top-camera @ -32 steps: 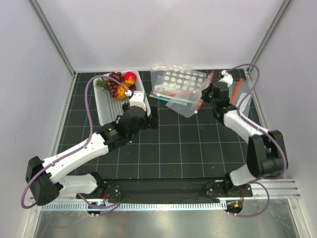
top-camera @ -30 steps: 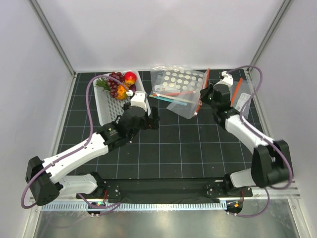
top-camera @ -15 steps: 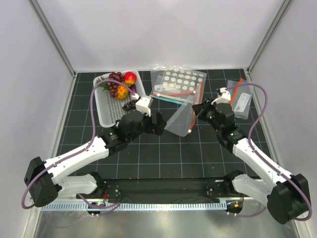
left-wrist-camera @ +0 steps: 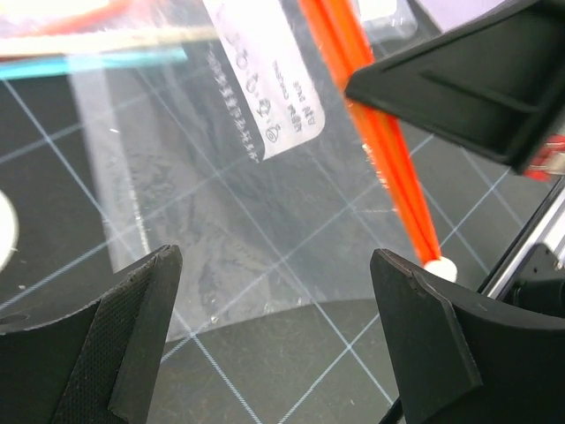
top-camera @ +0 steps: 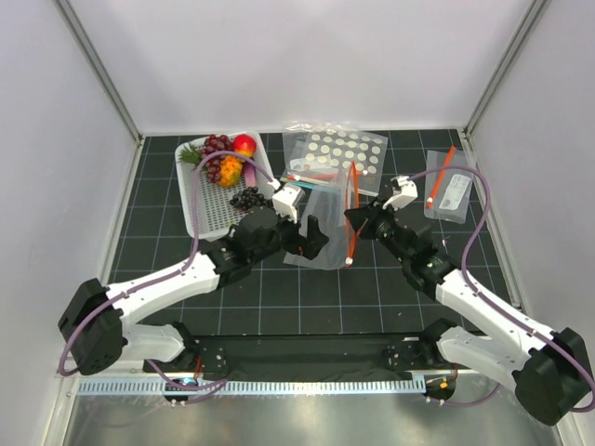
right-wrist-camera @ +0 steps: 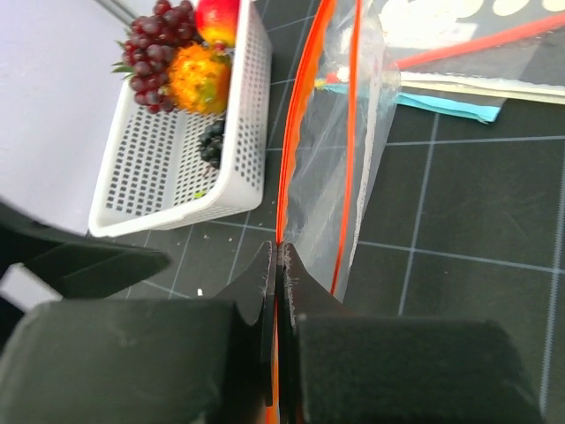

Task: Place the food in the zip-top bag and seal the zipper
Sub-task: Open the zipper of the food storage bag.

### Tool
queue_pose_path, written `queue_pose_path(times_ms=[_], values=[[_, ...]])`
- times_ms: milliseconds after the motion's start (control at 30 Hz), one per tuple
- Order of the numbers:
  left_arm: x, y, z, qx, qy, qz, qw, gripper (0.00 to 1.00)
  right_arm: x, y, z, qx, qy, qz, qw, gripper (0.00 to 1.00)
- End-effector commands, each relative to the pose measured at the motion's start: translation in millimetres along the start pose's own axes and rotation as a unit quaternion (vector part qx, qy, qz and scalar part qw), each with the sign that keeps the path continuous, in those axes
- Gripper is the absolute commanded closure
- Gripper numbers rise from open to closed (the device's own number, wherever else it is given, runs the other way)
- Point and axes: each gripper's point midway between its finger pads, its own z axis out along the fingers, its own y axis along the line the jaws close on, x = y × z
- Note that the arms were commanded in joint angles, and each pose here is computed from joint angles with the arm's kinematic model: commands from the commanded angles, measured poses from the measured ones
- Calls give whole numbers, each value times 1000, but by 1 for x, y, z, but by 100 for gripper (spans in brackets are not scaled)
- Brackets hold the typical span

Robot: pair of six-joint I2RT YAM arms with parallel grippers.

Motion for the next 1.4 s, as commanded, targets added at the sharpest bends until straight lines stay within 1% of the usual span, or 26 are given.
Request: queue_pose_path(times_ms=[0,200,333,567,667,800,900,1000,1033,1100,1133,1200,1233,1300,1333,1367], values=[[-19,-19,10,41,-25,2,999,9,-27,23,-8,-34,-58,9,998,99],[-14,-28,13,65,-29,-3,997,7,-22,29,-9,-46,-61,12,997,99],[-15,-28,12,66,-31,-6,997,6,-18,27,-8,-21,-65,6,998,99],[-14,-34,10,83,-34,-4,996,5,-11,41,-9,-23,-67,-3,997,99],[-12,-36,13,87,-29,-5,996,5,-13,44,-11,-21,-75,-2,997,99],[-11,-39,15,91,-24,-4,996,8,-11,48,-13,-29,-76,-1,997,99],[-7,-37,19,86,-14,-3,996,15,-10,52,-14,-38,-74,2,997,99],[-3,-34,23,79,-6,-3,997,24,-9,56,-14,-43,-72,1,996,99],[-5,-33,24,74,-7,-4,997,34,-8,56,-14,-44,-71,1,997,99],[-1,-31,26,68,0,-4,998,47,-7,58,-15,-47,-70,-2,996,99],[-2,-32,27,69,0,-4,998,58,-8,59,-15,-48,-71,-2,996,99],[0,-32,28,70,4,-3,997,67,-8,59,-15,-49,-71,-4,996,99],[1,-34,28,73,6,-4,997,73,-9,60,-16,-50,-72,-4,996,99],[-1,-35,28,76,6,-6,997,74,-8,59,-16,-49,-71,-6,996,99],[-1,-35,27,76,6,-8,997,71,-8,58,-15,-46,-71,-5,996,99],[-2,-35,27,74,5,-9,997,63,-8,58,-15,-45,-72,-6,996,99]])
